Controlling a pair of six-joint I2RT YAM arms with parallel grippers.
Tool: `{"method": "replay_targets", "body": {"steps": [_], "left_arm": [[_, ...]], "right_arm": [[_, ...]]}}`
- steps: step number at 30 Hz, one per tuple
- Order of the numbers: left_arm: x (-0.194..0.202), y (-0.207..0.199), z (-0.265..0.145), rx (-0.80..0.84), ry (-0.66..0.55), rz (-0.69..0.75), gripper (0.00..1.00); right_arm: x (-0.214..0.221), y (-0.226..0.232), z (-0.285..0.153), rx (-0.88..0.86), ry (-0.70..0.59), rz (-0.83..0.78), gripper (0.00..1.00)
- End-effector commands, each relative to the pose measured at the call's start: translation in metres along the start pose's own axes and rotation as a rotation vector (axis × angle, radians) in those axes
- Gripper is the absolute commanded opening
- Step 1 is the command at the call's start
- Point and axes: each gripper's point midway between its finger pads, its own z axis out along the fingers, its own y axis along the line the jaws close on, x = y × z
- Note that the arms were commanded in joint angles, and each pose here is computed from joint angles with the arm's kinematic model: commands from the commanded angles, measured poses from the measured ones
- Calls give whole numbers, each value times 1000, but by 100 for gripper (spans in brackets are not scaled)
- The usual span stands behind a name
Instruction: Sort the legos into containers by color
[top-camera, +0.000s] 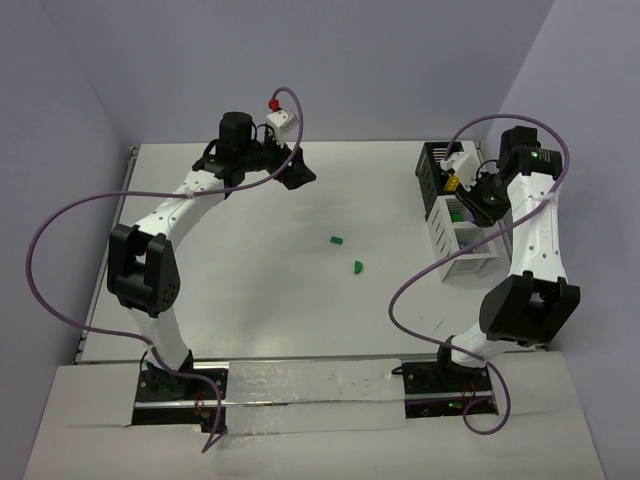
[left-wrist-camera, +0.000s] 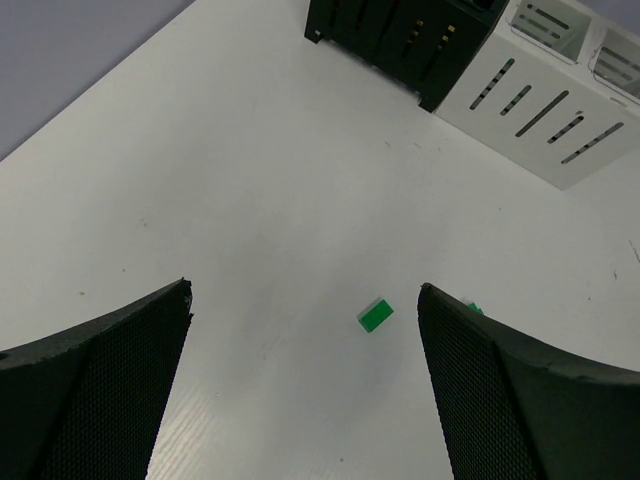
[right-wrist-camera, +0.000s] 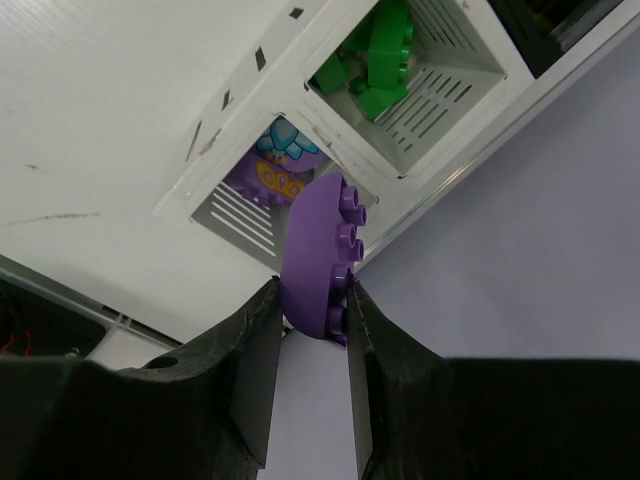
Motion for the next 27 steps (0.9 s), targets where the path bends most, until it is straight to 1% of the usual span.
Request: {"method": "replay_targets", "body": {"steps": [1, 9, 15, 22, 26, 27], "left_arm": [[-15, -1, -9, -21, -15, 40, 99], [-11, -1, -10, -36, -14, 6, 99], [-11, 0, -9, -36, -10, -2, 99], [-9, 0, -7, -34, -5, -13, 99], [-10, 3, -6, -42, -6, -13, 99], [-10, 3, -6, -44, -6, -12, 99]], "right_arm": [[19, 11, -8, -62, 99, -27, 0], [30, 15, 7, -112, 154, -42, 0], [34, 16, 10, -126, 175, -59, 0], [43, 29, 18, -172, 201, -110, 0], [43, 29, 24, -191, 204, -108, 3], [42, 28, 25, -194, 205, -103, 6]]}}
